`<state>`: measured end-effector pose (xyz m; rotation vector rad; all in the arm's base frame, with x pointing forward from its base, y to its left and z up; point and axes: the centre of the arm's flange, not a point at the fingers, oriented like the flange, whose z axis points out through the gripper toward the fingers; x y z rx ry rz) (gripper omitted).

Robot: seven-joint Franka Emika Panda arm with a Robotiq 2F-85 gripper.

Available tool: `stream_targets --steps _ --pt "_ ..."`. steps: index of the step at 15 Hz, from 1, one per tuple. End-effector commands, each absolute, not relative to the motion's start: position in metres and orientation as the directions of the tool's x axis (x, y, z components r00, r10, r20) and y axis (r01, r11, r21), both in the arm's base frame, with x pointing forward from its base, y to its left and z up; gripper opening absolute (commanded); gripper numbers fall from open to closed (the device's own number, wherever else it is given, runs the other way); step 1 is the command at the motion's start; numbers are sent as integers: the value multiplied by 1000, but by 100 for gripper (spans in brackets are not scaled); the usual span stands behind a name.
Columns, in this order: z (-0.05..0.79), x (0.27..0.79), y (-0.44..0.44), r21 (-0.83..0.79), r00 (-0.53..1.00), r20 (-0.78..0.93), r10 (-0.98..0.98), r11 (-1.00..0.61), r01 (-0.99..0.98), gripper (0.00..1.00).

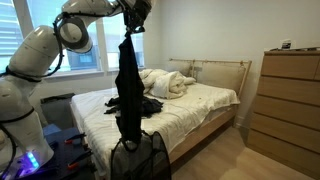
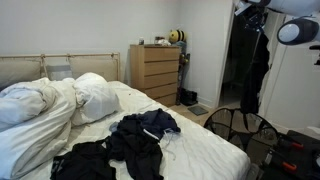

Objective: Drop socks and a tank top in the laundry basket

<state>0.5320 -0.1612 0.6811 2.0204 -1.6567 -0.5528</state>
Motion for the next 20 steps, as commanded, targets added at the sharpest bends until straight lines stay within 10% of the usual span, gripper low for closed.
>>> stream_targets --steps 1,10,20 --pt "702 535 -163 606 198 -19 -980 -169 -778 27" --pt "701 529 -160 622 256 -26 -966 -216 -752 95" --pt "697 535 -122 201 238 -280 -930 -299 -933 100"
